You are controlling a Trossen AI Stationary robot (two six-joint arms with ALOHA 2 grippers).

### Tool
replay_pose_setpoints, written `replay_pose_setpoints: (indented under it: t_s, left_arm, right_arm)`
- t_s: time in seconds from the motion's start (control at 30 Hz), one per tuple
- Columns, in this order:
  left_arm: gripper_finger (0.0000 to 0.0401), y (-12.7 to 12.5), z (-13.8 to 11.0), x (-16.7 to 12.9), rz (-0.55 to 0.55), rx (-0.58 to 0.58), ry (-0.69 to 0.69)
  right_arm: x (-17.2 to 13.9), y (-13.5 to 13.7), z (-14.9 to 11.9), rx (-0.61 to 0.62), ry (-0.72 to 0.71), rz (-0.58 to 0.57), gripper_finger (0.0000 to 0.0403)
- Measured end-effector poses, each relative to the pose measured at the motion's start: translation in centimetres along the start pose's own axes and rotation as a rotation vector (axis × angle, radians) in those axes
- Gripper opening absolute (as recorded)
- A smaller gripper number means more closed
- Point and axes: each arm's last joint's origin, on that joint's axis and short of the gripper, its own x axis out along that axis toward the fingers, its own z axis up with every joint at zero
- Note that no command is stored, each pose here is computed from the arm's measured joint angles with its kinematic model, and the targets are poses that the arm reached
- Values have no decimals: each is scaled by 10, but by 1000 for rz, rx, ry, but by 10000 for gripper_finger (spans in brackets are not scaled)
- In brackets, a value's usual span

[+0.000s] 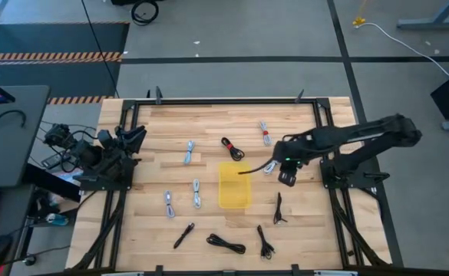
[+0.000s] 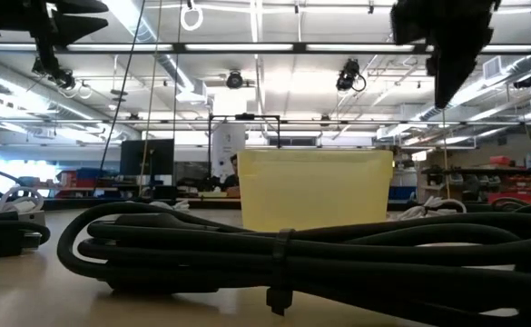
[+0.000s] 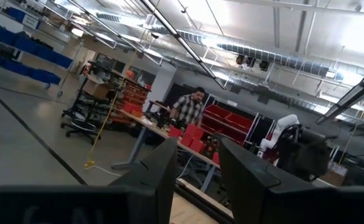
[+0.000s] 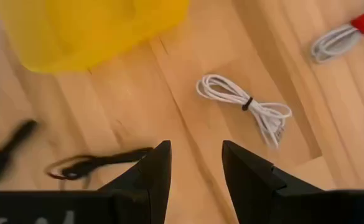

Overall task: Pick and place USB-C Cables
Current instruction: Put the white charger cable into the yellow bin

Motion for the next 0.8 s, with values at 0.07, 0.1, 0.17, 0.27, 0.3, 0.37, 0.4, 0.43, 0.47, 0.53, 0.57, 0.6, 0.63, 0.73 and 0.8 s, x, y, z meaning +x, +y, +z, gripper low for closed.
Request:
replay_pose_setpoints:
  t_s: [0.07,0.1,0.17,0.27,0.3,0.37,0.4,0.43,0.47,0.53,0.57,0.6,0.63,0.73,0.8]
  left_arm:
    - [128,0,0,0,0,-5,0]
    - [128,0,0,0,0,-4,1]
    - [128,0,0,0,-1,-1,2]
    - [128,0,-1,0,-1,0,3]
    - [128,0,-1,0,-1,0,3]
    - [128,0,-1,0,-1,1,3]
    - [128,0,-1,0,-1,0,3]
    - [128,0,-1,0,-1,1,3]
    - [128,0,-1,0,-1,1,3]
    - [128,0,-1,0,-1,1,3]
    - [128,0,-1,0,-1,1,3]
    - [129,0,-1,0,-1,1,3]
    - [128,0,-1,0,-1,1,3]
    - [128,0,-1,0,-1,2,4]
    - [129,0,-1,0,-1,3,5]
  right_arm:
    - [12,-1,7,-46,42,-3,149]
    - [18,-2,11,-65,64,-5,149]
    - [29,-5,16,-111,113,-11,149]
    - [46,-12,24,-193,183,-32,149]
    - [52,-14,26,-217,204,-38,149]
    - [61,-18,30,-259,239,-44,149]
    - [65,-21,32,-279,253,-46,149]
    - [69,-23,34,-300,263,-45,148]
    - [72,-25,35,-318,269,-44,148]
    - [78,-30,39,-339,280,-32,148]
    - [80,-33,40,-346,288,-21,148]
    - [82,-35,41,-355,297,-14,148]
    - [83,-38,42,-367,301,-11,148]
    - [88,-45,46,-394,303,-4,148]
    - [90,-49,49,-408,297,16,148]
